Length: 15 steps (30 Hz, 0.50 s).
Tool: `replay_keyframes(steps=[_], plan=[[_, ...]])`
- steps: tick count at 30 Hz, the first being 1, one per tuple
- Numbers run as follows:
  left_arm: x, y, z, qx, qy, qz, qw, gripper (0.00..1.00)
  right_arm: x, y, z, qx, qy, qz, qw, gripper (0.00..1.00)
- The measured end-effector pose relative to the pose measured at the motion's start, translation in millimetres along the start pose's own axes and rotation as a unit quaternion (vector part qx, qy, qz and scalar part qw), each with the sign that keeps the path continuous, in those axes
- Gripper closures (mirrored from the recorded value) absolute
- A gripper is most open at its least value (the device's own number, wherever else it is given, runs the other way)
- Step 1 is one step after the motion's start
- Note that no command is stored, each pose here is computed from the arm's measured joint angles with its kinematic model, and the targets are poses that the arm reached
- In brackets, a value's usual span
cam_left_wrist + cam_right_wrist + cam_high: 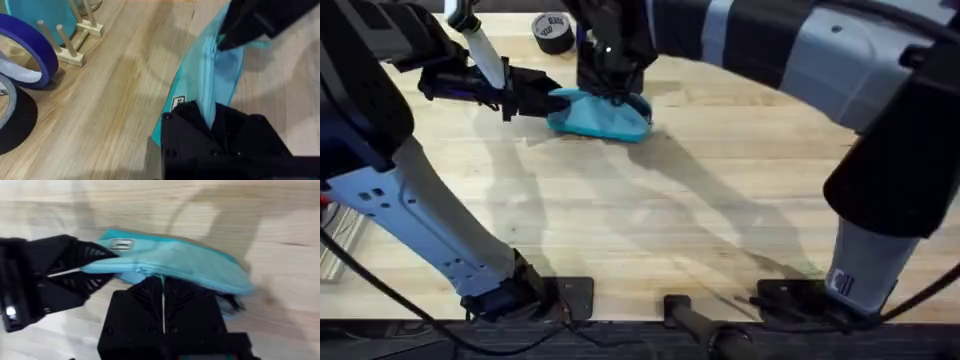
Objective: Unzip the bag, pick up the pens from the table one at a time and place them inside, then zip the bag closed.
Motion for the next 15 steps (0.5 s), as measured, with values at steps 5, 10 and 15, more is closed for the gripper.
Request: replay_keyframes(steps=[5, 10, 15], plan=[[0, -0.3, 0.0, 0.0, 0.0, 0.001, 1.0, 0.959, 4, -24, -12, -0.004, 0.015, 0.039, 0.999, 0.97], [-1, 0.0, -0.1, -0.001, 0.0, 0.0, 1.0, 0.959, 4, -36, -22, 0.004, 0.021, 0.051, 0.998, 0.97], [-1, -0.2, -1.0, 0.0, -0.003, 0.0, 1.0, 0.959, 19, -57, -45, 0.0, 0.023, 0.062, 0.998, 0.97]])
Point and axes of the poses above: each hand's point on the last joint's axis, 136 mm out from that joint toward the fingers, its own x axis back along the fingers, its own y axis along the line the jaws close on, z = x × y, the point moved 5 cm from there along x, back along the fingers, and after that the axes turned 15 degrees about -x, right-handed, at the moved point
